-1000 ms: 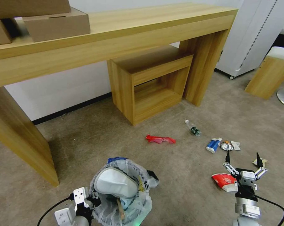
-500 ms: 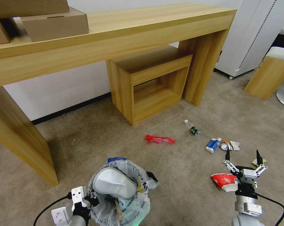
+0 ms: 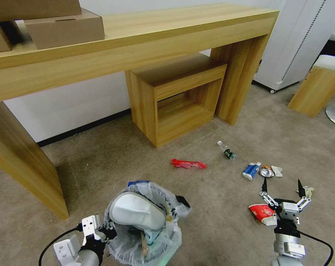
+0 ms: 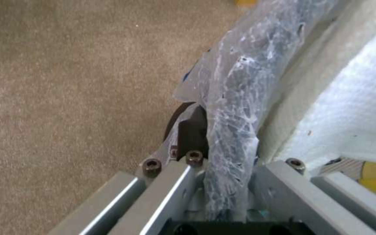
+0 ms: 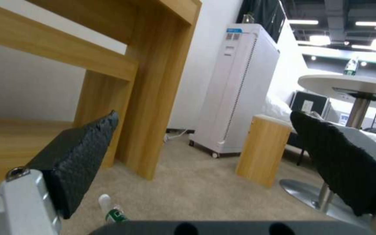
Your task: Pick up the trash bin and place the garbage on the floor into it.
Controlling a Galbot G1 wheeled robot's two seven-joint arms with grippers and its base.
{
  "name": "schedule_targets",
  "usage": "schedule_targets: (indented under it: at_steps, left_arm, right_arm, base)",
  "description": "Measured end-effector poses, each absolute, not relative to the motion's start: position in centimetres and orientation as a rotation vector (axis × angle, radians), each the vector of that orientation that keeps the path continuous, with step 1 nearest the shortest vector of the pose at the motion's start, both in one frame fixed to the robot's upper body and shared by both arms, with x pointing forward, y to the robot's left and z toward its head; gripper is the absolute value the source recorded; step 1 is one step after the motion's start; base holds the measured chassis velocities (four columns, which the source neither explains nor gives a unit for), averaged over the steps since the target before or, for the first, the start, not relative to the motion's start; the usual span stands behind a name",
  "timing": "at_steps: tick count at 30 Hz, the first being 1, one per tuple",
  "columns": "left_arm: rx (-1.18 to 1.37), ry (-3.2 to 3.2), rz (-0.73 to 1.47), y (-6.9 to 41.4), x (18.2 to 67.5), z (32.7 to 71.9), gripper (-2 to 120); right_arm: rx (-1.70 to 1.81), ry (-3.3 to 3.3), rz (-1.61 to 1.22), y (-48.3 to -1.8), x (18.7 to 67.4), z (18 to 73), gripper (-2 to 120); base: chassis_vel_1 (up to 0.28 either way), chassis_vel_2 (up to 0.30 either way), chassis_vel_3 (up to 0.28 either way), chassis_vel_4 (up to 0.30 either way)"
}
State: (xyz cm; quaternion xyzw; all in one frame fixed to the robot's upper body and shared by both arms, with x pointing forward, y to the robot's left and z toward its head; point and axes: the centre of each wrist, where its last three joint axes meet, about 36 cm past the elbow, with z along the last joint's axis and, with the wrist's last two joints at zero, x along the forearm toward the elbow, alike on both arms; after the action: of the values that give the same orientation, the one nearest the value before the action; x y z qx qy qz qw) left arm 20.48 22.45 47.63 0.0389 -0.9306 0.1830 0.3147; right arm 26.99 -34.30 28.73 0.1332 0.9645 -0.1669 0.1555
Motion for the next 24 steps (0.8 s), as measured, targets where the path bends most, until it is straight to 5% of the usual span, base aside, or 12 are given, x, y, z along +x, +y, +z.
schedule_targets:
  at_steps: [24]
  left_arm:
    - [0.065,-2.488,0.471,22.41,20.59,47.54,0]
  right_arm:
    - [0.385,2.772,-0.464,-33.33,27.00,28.16,100]
  base:
    - [-0.033,0.030,0.033,-0.031]
